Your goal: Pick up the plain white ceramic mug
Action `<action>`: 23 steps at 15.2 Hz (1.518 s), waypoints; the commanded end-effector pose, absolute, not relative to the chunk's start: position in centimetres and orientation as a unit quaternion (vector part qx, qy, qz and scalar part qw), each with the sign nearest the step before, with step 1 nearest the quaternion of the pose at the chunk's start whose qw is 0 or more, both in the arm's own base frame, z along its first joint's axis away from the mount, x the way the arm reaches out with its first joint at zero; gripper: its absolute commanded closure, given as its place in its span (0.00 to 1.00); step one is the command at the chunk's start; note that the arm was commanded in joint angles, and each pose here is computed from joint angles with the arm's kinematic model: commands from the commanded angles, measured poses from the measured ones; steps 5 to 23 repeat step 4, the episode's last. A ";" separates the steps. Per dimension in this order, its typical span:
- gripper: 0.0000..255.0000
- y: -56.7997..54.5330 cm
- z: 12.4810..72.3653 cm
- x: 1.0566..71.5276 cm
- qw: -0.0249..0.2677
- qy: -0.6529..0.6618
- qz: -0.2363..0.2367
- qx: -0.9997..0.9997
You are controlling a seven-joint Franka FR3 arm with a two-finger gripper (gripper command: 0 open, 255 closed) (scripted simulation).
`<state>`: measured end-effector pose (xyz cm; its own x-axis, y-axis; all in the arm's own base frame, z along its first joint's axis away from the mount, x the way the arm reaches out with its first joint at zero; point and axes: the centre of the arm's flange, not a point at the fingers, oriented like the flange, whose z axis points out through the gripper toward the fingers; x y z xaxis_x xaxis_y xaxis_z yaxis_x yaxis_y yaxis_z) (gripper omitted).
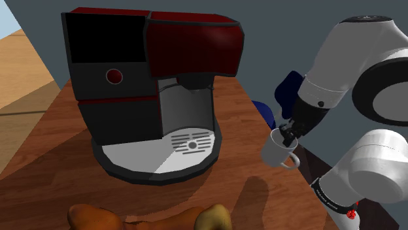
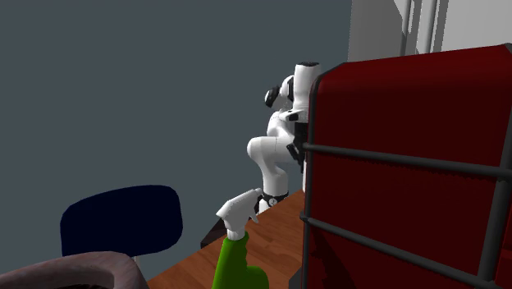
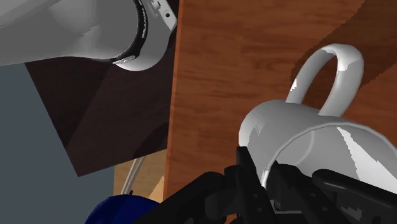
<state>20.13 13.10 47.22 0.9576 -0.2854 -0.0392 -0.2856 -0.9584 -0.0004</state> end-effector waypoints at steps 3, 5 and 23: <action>1.00 13.0 49.0 20.1 0.003 0.144 0.019 -0.989; 1.00 13.0 49.0 20.1 0.003 0.144 0.019 -0.989; 1.00 13.0 49.0 20.1 0.003 0.144 0.019 -0.989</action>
